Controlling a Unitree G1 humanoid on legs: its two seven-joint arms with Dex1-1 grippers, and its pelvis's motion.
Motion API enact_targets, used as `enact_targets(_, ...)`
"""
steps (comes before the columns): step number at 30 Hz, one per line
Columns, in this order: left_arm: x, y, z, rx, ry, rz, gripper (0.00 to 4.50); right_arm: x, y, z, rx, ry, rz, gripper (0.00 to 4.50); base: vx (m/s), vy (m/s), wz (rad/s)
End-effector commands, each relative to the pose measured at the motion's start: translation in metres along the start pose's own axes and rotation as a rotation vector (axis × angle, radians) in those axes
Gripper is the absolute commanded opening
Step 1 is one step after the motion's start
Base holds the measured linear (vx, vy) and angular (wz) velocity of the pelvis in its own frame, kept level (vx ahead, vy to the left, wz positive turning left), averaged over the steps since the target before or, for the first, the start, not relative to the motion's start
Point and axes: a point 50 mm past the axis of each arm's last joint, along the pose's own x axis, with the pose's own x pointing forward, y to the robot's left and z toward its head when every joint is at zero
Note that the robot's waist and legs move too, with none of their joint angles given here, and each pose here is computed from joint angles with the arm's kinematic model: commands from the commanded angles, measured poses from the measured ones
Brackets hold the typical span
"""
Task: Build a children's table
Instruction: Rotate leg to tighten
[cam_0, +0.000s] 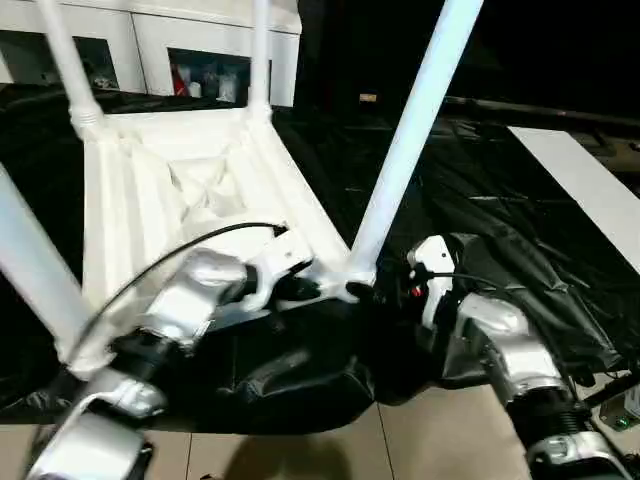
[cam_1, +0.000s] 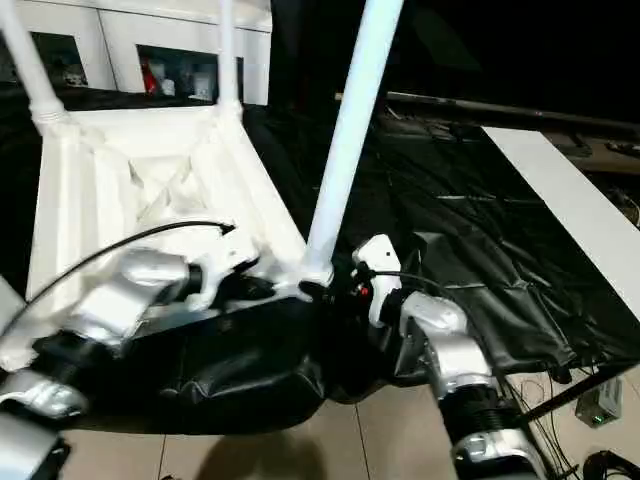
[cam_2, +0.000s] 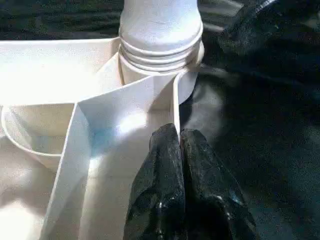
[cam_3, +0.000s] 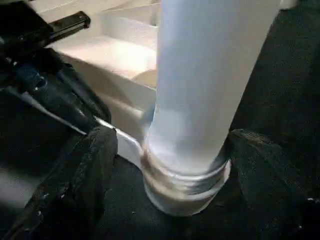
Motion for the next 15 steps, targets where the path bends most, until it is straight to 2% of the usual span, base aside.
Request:
enact_targets(1,0.005,-0.017,-0.010,0.003,0.041,-0.159,0.00,-0.003,0.000,0.000,-0.019,0.027,0.035,3.76,0.000,0.000,0.00)
enact_targets(5,-0.002,-0.022,-0.012,0.008,0.041,-0.213,0.00,-0.001,0.004,-0.002,-0.036,0.061,0.079,3.76,0.000,0.000,0.00)
enact_targets(10,-0.005,-0.023,-0.013,0.009,0.040,-0.210,0.00,0.000,0.007,-0.005,-0.048,0.082,0.106,3.76,0.000,0.000,0.00)
enact_targets(15,-0.006,-0.025,-0.012,0.006,0.037,-0.211,0.00,0.001,0.010,-0.006,-0.017,0.067,0.125,3.28,0.000,0.000,0.00)
